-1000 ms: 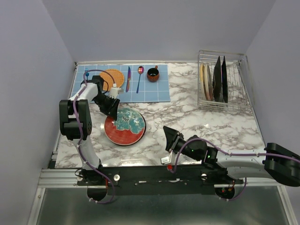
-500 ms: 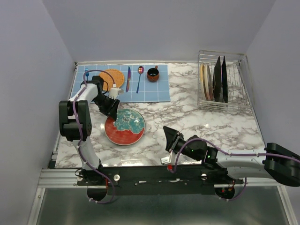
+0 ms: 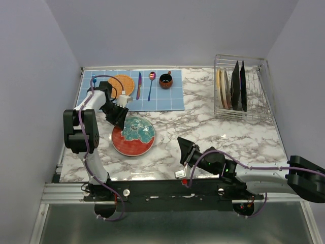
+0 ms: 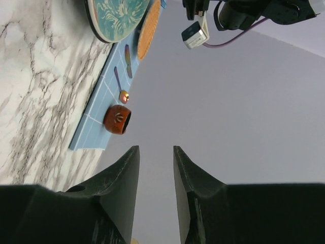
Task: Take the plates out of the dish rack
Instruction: Place the plate at the center of the board.
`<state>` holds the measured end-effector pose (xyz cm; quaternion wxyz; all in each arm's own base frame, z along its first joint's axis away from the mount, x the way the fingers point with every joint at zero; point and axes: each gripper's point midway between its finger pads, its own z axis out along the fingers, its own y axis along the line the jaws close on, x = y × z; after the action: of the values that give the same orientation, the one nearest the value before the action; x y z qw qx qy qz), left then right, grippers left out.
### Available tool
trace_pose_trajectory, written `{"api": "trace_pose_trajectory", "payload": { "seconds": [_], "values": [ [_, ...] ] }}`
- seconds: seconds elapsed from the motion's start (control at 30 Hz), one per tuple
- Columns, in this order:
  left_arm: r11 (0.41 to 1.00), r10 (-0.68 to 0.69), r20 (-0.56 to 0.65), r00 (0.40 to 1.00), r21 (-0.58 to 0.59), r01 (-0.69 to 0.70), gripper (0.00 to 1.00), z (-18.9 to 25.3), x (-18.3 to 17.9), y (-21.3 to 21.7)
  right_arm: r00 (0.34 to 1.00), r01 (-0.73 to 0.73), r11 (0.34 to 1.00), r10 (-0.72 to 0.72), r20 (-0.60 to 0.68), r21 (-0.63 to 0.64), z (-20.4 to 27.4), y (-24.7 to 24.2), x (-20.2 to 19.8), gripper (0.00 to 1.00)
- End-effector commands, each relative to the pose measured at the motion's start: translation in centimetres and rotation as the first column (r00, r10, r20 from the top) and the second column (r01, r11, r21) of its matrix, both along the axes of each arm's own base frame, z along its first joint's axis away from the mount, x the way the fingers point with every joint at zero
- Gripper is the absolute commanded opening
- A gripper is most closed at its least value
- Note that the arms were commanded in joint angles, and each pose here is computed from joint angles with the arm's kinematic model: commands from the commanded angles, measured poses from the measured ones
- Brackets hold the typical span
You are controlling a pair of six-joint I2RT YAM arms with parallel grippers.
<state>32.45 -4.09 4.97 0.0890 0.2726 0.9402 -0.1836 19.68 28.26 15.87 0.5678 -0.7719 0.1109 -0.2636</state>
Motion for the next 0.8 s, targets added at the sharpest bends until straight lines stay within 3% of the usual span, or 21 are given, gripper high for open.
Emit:
{"api": "trace_pose_trajectory", "payload": {
  "seconds": [0.0, 0.6, 0.77],
  "values": [
    [0.987, -0.025, 0.114, 0.993, 0.158, 0.006, 0.52, 0.2, 2.3, 3.2, 1.000, -0.018, 1.000, 0.018, -0.009, 0.000, -0.4, -0.1, -0.5, 0.41],
    [0.981, -0.024, 0.167, 0.986, 0.194, -0.009, 0.52, 1.1, 2.6, 4.1, 1.000, -0.018, 1.000, 0.018, -0.003, -0.002, -0.3, -0.1, -0.4, 0.40],
    [0.988, -0.012, 0.203, 0.979, 0.152, -0.019, 0.51, 2.2, 2.8, 3.6, 0.999, 0.016, 0.999, -0.014, -0.037, 0.044, 1.1, 0.4, 0.2, 0.40]
  ]
}}
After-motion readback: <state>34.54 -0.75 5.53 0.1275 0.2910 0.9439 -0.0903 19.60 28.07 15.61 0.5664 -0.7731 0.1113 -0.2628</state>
